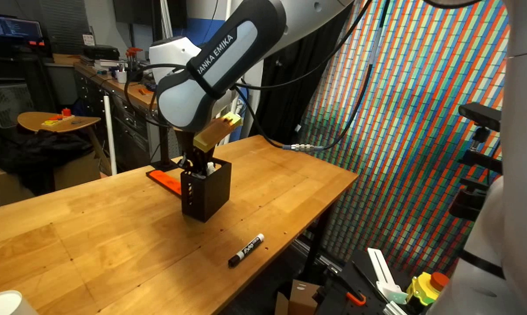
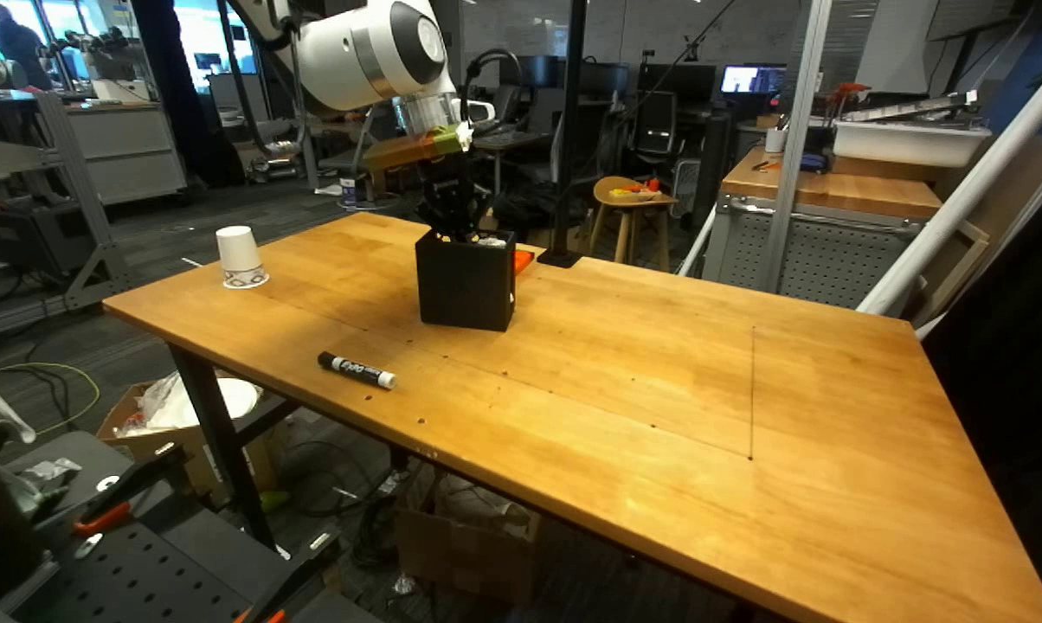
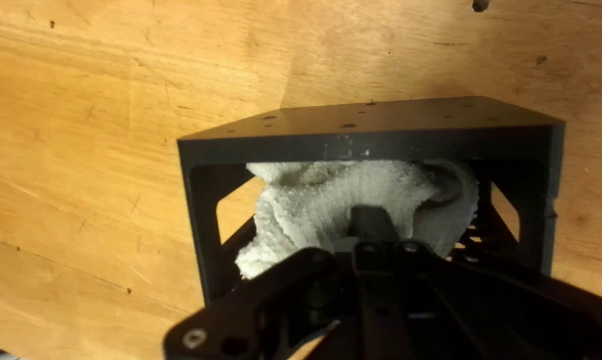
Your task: Put the white towel inside the black basket
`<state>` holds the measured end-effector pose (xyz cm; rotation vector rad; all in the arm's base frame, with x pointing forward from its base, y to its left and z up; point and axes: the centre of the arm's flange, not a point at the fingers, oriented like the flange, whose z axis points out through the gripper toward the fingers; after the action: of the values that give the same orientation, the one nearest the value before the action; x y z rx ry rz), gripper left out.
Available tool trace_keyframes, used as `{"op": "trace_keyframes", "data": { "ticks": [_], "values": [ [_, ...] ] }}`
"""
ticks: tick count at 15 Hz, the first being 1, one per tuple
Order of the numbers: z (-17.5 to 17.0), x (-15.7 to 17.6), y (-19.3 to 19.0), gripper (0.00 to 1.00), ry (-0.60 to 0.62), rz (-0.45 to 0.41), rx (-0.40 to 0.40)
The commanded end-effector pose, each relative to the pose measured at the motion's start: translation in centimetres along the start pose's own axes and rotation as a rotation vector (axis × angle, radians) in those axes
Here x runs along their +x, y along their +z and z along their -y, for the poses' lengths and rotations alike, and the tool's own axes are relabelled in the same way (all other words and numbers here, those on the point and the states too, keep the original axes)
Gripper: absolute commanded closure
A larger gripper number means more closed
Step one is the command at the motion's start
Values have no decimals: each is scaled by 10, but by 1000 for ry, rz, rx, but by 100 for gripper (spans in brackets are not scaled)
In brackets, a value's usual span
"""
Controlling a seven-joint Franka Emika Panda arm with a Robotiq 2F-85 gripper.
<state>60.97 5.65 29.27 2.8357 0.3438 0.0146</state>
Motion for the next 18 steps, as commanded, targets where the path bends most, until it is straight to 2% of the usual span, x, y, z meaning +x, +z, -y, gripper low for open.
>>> {"op": "trace_keyframes", "data": {
  "ticks": [1,9,12,18],
  "values": [
    [-17,17,24,100,6,3,79],
    [-40,26,55,100,30,31,213],
    [-46,23,49,100,43,23,219],
    [-60,9,25,100,71,-10,177]
  ]
}}
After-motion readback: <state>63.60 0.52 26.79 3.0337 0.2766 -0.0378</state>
